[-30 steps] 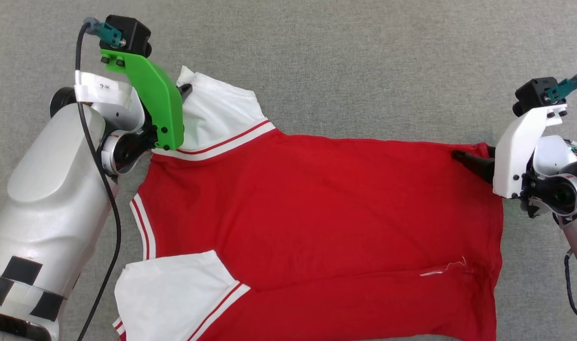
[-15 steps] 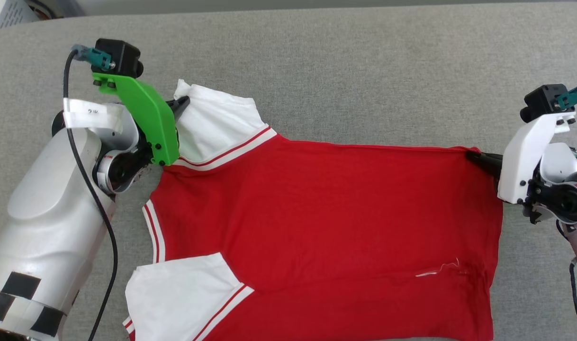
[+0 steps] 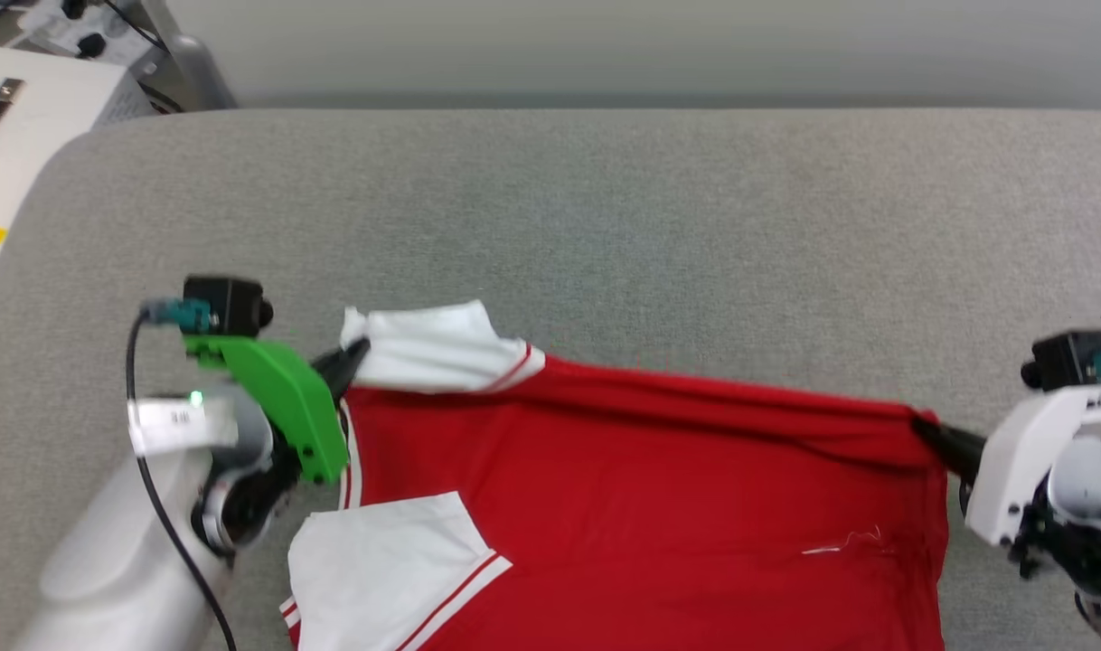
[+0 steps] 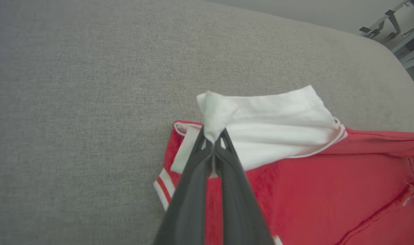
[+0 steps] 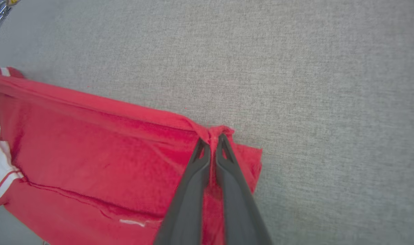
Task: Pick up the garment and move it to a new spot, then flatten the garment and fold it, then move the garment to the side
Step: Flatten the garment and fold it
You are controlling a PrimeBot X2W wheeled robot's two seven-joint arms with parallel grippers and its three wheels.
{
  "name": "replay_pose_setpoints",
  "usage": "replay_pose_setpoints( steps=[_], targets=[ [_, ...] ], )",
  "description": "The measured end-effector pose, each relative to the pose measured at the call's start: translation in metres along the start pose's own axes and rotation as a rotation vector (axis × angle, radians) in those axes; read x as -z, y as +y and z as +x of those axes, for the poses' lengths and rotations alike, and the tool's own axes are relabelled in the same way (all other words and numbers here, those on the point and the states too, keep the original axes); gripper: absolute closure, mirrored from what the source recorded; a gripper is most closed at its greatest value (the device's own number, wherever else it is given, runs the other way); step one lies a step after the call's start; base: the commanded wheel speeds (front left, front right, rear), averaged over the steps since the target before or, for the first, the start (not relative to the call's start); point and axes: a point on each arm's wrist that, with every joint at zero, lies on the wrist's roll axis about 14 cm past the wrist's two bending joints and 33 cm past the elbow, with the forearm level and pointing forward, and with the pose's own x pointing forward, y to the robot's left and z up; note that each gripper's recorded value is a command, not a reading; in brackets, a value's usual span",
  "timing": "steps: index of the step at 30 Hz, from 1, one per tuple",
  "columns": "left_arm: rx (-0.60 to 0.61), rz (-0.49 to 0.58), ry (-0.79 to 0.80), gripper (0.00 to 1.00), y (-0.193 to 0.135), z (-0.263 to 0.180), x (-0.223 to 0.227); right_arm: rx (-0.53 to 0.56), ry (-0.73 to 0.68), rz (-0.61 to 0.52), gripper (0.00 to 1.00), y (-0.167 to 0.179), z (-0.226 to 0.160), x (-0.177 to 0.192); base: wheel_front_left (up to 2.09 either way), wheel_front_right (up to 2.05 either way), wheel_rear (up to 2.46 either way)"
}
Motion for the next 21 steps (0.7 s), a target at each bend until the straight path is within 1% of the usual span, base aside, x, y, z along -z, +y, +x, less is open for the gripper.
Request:
replay_pose_setpoints(
  steps=[5,11,16,20,21],
  targets=[
    [-0.038,-0.055,-0.013,1.00,0.005,-0.033,0.028,0.000,0.004,0.023,1.00,0.007,-0.012,0.026,0.00,0.00,0.00],
    [-0.086,-0.142,0.019,1.00,0.007,-0.065,0.070,0.001,-0.011,0.052,1.00,0.014,-0.018,0.043,0.00,0.00,0.00],
    [-0.114,-0.188,0.097,1.00,0.007,-0.079,0.111,0.025,-0.032,0.072,1.00,0.013,-0.022,0.054,0.00,0.00,0.00],
    [-0.124,-0.227,0.129,1.00,0.003,-0.084,0.131,0.054,-0.026,0.105,1.00,0.007,-0.025,0.067,0.00,0.00,0.00],
    [-0.122,-0.238,0.135,1.00,0.002,-0.084,0.134,0.059,-0.022,0.117,0.97,0.006,-0.026,0.070,0.00,0.00,0.00]
  ],
)
